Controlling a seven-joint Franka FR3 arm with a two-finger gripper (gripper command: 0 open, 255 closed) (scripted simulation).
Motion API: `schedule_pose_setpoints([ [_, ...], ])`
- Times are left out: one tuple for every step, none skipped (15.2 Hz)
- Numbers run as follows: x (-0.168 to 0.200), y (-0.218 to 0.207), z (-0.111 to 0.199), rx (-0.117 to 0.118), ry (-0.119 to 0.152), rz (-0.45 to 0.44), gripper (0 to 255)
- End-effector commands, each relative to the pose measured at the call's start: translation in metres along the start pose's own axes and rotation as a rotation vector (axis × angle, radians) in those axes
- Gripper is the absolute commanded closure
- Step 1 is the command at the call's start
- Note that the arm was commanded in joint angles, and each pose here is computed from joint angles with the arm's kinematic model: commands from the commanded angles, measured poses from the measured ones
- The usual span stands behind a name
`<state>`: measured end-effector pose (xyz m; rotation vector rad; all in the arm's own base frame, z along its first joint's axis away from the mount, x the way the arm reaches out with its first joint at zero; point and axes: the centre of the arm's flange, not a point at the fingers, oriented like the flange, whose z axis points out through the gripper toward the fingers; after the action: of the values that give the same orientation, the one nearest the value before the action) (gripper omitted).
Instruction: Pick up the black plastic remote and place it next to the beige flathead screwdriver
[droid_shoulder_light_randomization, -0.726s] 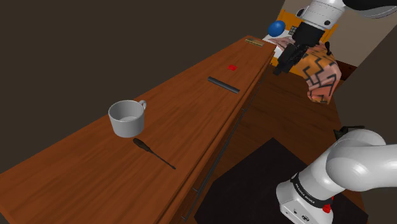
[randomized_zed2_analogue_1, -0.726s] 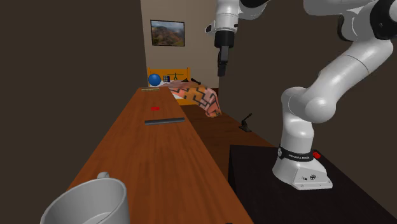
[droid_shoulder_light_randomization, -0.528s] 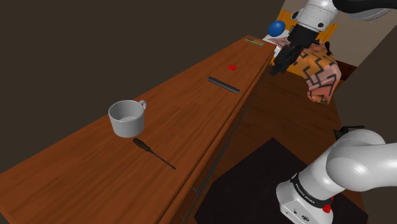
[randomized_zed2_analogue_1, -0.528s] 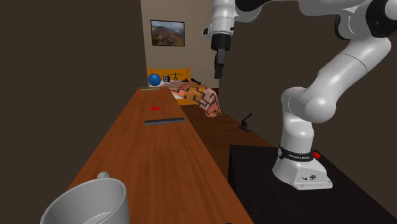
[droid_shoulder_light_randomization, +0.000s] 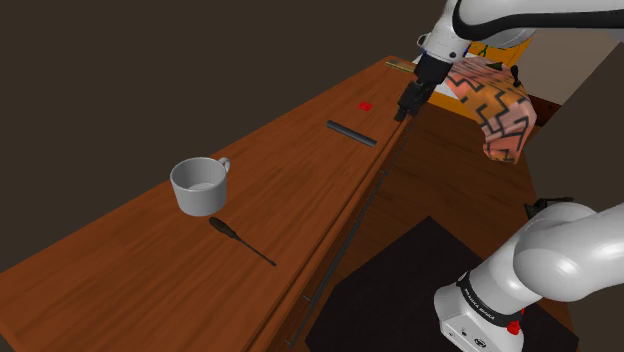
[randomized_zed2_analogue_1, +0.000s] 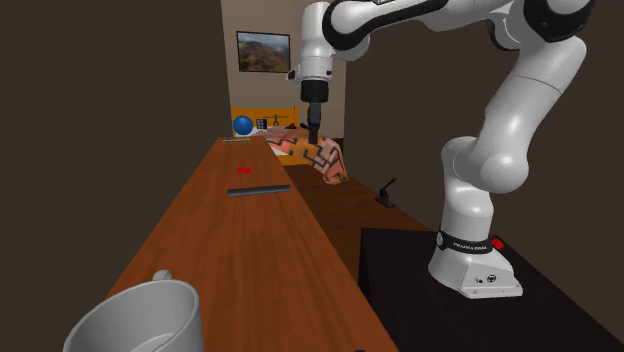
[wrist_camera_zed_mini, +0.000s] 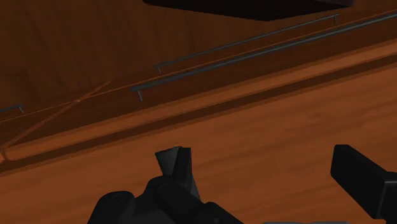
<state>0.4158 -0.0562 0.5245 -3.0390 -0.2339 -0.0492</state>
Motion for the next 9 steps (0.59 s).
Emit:
schedule_pose_setpoints([
  [0.02,0.011,0.015,-0.002,-0.008,-0.022,0],
  [0.031,0.016,0.022,-0.002,-0.012,-0.032,0],
  [0.041,0.021,0.03,-0.002,-0.016,-0.043,0],
  [0.051,0.026,0.037,-0.003,-0.02,-0.053,0],
  [0.061,0.031,0.045,-0.003,-0.024,-0.063,0],
  [0.072,0.035,0.052,-0.004,-0.028,-0.073,0],
  [0.082,0.04,0.06,-0.004,-0.032,-0.084,0],
  [0.092,0.044,0.068,-0.004,-0.037,-0.094,0],
  [0.103,0.049,0.076,-0.005,-0.041,-0.104,0],
])
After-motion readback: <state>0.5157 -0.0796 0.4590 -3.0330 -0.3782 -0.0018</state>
